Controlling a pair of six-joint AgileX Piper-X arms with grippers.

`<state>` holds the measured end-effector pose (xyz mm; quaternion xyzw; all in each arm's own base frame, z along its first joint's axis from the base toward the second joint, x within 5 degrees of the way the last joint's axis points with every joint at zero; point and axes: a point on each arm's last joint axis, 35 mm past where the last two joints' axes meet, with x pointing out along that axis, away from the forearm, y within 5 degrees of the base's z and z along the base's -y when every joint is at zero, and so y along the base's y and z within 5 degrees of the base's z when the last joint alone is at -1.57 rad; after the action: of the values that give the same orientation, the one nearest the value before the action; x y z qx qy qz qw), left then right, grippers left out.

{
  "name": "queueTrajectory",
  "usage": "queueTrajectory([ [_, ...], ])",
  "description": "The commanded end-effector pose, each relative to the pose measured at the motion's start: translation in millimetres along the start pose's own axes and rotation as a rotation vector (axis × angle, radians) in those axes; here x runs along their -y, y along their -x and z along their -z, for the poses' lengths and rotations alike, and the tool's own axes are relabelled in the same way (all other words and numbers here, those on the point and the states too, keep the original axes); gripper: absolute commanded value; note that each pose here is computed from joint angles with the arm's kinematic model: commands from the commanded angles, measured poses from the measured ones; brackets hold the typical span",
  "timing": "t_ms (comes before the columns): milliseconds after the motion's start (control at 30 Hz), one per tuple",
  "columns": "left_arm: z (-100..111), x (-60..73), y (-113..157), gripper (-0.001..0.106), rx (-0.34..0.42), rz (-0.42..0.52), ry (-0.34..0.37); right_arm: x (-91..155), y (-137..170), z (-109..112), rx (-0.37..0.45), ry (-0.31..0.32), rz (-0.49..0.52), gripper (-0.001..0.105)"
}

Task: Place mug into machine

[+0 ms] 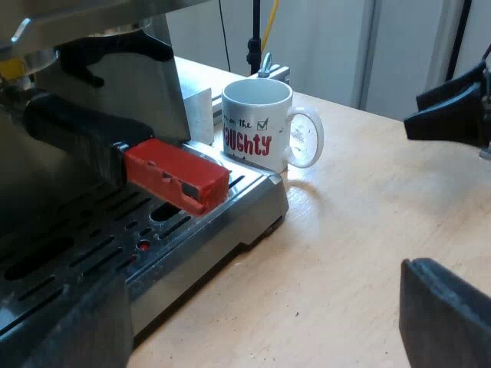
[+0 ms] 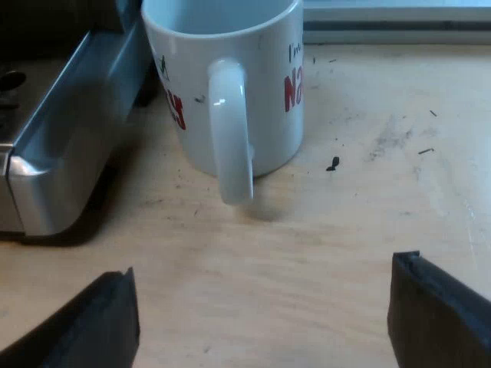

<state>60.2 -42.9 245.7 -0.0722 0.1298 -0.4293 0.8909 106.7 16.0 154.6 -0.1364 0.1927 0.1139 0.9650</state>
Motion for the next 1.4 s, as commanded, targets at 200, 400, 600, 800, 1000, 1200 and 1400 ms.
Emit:
queueTrajectory([
  [200,-2,0.4,-1,0.073,0.001,0.015,-0.002,-1,-14,7,0.069,-0.037,0.021,0.068],
  [400,-2,0.4,-1,0.073,0.001,0.015,-0.002,-3,-27,11,0.028,-0.037,-0.019,0.064],
  [600,-2,0.4,-1,0.073,0.001,0.015,-0.002,-9,-39,8,0.054,-0.018,-0.054,0.064],
  [800,-2,0.4,-1,0.073,0.001,0.015,-0.002,-12,-61,6,0.043,-0.005,-0.030,0.064],
  [1000,-2,0.4,-1,0.073,0.001,0.015,-0.002,-11,-91,-4,0.017,-0.005,-0.034,0.064],
  [1200,-2,0.4,-1,0.073,0.001,0.015,-0.002,-9,-120,-14,0.020,-0.005,-0.025,0.064],
  [1400,-2,0.4,-1,0.073,0.001,0.015,-0.002,-7,-137,-20,0.012,-0.006,0.014,0.064],
])
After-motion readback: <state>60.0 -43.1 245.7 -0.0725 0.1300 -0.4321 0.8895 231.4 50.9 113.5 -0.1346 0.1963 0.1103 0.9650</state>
